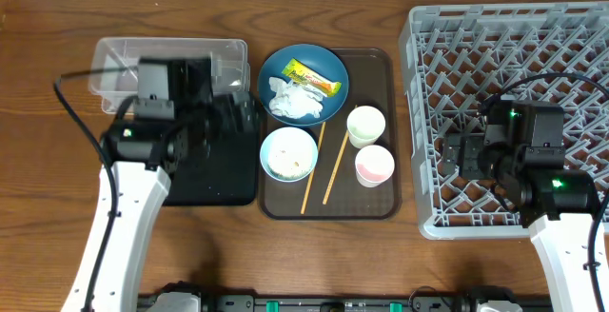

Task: Sort waste into correct bins and load items into the dishwasher rack
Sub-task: 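Reach the left gripper to the tissue on the blue plate, then grasp the white tissue and drop it into the clear bin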

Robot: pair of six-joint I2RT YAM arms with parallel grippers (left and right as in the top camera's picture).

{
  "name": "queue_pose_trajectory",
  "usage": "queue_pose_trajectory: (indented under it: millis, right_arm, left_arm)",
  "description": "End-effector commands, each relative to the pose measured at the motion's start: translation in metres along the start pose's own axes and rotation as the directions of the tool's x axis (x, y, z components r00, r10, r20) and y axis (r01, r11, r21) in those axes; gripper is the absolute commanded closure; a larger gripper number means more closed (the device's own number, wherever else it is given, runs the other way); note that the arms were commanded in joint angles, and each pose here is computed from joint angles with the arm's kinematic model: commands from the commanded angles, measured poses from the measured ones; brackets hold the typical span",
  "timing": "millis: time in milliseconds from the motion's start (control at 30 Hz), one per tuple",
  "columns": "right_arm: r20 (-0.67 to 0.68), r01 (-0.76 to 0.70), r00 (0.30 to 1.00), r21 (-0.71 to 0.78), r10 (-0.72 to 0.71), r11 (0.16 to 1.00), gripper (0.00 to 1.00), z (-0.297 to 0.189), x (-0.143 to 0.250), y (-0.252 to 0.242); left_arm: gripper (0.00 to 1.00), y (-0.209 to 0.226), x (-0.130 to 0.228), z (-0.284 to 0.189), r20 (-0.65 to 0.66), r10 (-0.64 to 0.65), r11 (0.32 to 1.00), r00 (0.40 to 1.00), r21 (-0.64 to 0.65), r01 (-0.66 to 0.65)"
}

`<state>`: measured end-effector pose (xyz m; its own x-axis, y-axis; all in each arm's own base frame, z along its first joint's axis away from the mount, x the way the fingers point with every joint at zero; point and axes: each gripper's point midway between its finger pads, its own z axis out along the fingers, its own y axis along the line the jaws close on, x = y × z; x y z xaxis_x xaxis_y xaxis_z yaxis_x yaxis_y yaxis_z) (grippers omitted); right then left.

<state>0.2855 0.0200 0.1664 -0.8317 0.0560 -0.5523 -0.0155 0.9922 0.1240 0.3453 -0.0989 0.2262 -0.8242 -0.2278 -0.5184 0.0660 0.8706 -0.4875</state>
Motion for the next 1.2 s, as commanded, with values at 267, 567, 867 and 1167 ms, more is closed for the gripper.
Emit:
queue_pose_trajectory:
  millis: [267,567,867,1167]
  right_arm:
    - [0.021,0.021,1.0,-0.022,-0.021,1.0,0.01,-0.006,-0.007,0.008]
    - [0.007,0.02,1.0,-0.021,-0.02,1.0,0.01,-0.005,-0.004,0.007]
    - [-0.006,0.018,1.0,-0.021,-0.018,1.0,0.01,-0.005,0.0,0.007]
    - [-0.005,0.018,1.0,-0.021,-0.018,1.0,0.01,-0.005,-0.001,0.007]
  left_arm:
    - [0.06,-0.03,-0.048,0.087,0.07,0.135,0.991,0.988,-0.026,-0.134]
    - [0.07,0.001,0.005,0.182,-0.1,0.169,0.965,0.981,-0.188,-0.185]
    - [0.13,0.016,0.025,0.229,-0.138,0.173,0.959,0.975,-0.201,-0.199]
    - [0.34,0.028,0.048,0.249,-0.2,0.165,0.954,0.966,-0.215,-0.208]
